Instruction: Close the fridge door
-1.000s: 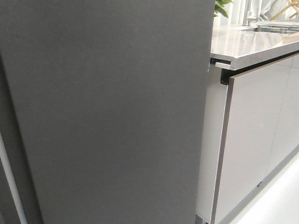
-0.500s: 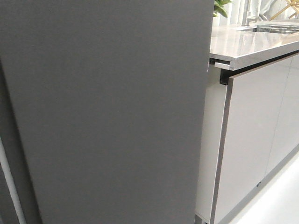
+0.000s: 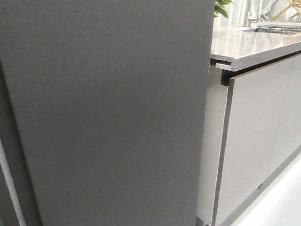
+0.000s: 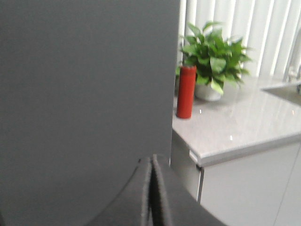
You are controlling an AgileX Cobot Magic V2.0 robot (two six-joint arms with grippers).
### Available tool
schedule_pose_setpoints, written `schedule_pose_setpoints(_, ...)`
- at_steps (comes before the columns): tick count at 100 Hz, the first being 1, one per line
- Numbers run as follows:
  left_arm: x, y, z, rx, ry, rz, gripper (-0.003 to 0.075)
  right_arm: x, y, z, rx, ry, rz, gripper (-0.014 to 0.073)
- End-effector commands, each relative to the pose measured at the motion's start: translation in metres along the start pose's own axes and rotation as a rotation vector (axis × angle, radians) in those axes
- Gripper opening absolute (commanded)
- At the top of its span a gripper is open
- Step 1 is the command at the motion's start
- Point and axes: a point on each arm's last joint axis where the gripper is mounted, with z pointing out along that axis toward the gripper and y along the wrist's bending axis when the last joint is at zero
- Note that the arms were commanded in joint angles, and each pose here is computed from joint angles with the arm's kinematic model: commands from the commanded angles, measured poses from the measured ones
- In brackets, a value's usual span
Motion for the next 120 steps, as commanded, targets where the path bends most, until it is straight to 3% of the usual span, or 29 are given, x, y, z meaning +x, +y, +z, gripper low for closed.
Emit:
schedule_pose_setpoints(1, 0.005, 0.000, -0.001, 0.004, -0.048, -0.009, -0.0020, 0.010, -0.002, -0.008, 0.016, -0.060, 0.003, -0.0044)
schedule_pose_setpoints(36, 0.005, 0.000, -0.001, 0.004, -0.048, -0.009, -0.0020, 0.043, 0.000, -0.013, -0.011, -0.024, 0.019, -0.0045)
schedule_pose_setpoints(86, 0.005, 0.000, -0.001, 0.004, -0.048, -0.009, -0.0020, 0.046, 0.000, -0.012, -0.007, -0.003, 0.017, -0.0045)
schedule_pose_setpoints(107, 0.005, 0.000, -0.001, 0.004, -0.048, -0.009, -0.0020, 0.053, 0.004, -0.003, 0.120, -0.043, -0.023, -0.0044)
schedule_pose_setpoints(120, 0.005, 0.000, -0.001, 0.004, -0.048, -0.009, -0.0020, 0.083, 0.011, 0.018, 0.221, -0.068, -0.039, -0.0045)
